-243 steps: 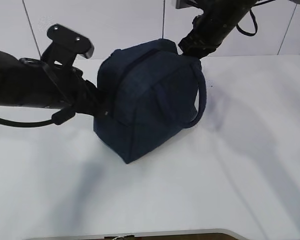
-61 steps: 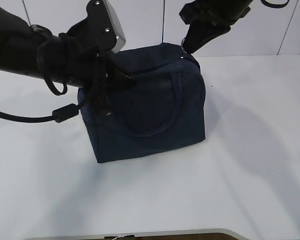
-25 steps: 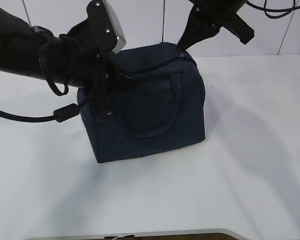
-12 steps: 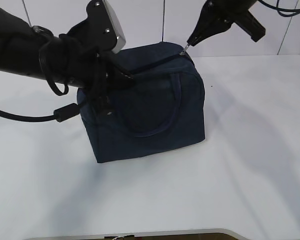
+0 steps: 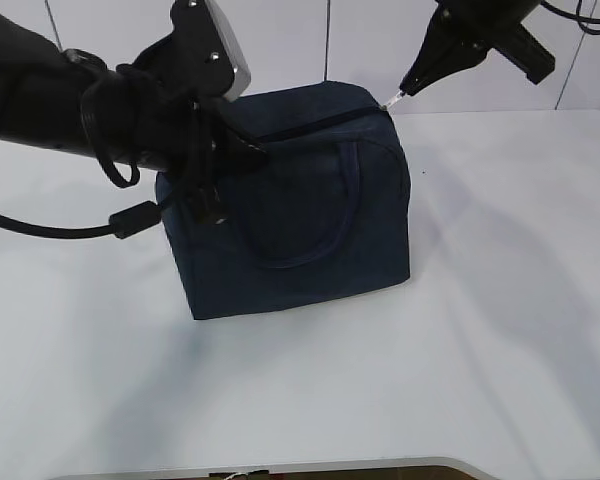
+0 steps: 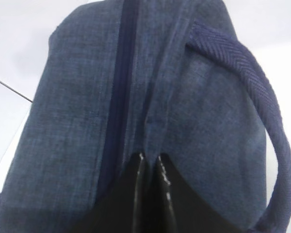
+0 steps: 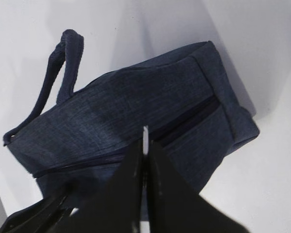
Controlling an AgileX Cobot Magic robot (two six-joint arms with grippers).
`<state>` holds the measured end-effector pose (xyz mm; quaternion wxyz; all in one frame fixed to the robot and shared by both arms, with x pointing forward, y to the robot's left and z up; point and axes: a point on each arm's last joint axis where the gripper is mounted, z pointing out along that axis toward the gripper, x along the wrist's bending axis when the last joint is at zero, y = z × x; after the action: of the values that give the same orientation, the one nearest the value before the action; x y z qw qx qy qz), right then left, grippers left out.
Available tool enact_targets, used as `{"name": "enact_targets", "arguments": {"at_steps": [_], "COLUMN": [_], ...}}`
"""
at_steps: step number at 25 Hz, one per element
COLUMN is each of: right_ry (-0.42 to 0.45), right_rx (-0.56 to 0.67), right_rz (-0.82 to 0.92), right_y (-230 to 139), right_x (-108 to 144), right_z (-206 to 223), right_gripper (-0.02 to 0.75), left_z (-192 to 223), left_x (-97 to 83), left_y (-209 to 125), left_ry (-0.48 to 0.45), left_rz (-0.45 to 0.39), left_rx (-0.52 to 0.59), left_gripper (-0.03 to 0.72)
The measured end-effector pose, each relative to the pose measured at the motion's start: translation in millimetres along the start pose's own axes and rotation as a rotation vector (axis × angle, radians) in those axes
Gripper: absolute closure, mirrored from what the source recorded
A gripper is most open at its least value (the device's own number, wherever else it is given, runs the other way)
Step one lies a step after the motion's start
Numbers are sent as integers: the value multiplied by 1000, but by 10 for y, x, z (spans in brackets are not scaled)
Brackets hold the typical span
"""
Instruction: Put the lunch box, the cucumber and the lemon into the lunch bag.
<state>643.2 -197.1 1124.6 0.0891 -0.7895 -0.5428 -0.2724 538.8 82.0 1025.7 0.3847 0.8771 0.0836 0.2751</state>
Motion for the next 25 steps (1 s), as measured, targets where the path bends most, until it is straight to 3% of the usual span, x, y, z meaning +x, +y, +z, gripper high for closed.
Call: {"name": "enact_targets", "arguments": {"at_steps": [4,11,25], "right_ry": [-19,-47,-72], "right_rx": [-1,2,68], "right_rz": [-22,-31,-29], "right_y": [17,80,187], "right_x": [-24,-97,-244], "right_z": [37,138,527], "right_gripper": [733,733,733], "left_z": [0,-1,0], "left_x": [11,115,236], "left_y": [-2,-30,-88], "left_ry": [12,128,274], "left_rz": [-2,-29,-84], "left_rx": [3,28,62], "left_gripper": [690,690,690]}}
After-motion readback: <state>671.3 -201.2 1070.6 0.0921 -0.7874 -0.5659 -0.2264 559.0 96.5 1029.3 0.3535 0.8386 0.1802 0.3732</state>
